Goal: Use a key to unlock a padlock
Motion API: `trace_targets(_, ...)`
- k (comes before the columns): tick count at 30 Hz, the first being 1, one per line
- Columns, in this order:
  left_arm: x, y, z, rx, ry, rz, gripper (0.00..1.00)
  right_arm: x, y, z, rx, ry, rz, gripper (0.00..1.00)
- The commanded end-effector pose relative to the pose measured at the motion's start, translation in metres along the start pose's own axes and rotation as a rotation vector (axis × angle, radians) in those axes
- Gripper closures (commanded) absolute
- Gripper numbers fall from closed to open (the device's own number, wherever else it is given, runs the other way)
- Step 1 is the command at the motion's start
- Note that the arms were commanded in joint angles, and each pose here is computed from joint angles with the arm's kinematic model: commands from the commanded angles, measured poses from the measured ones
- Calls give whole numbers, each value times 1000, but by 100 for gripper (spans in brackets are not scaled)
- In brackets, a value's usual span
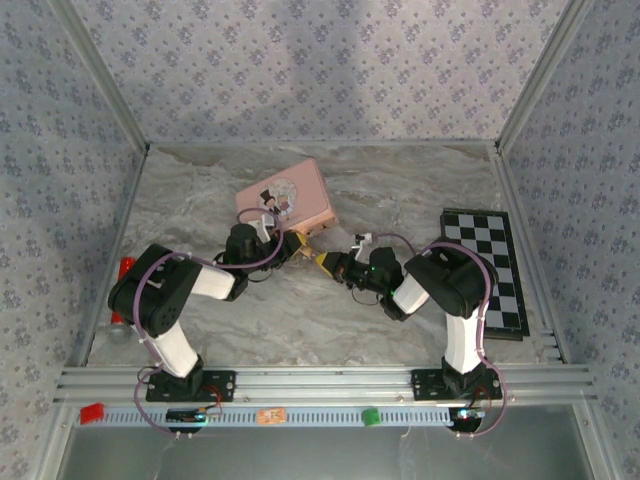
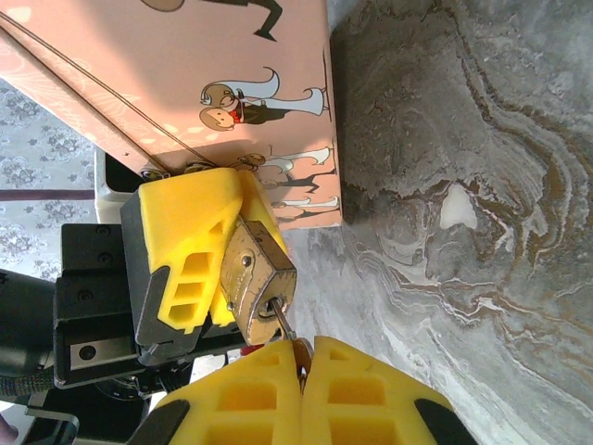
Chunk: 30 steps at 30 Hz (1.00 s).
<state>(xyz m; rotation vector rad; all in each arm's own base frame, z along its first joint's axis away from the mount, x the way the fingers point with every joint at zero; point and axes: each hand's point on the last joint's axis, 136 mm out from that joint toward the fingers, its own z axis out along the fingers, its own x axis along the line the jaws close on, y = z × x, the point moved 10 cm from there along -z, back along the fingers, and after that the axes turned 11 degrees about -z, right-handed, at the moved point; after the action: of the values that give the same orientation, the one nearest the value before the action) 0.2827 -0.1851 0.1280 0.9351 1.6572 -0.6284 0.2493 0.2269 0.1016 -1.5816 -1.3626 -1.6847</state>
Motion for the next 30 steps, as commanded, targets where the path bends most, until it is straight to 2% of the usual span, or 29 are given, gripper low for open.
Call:
trace_targets(1,2,-5,-4,69,-1,-127,92,11,8,2,-23,40,-39,100)
trace_targets(30,0,-6,-5,69,-9,-132,92,20,8,6,-21,71,-59,100)
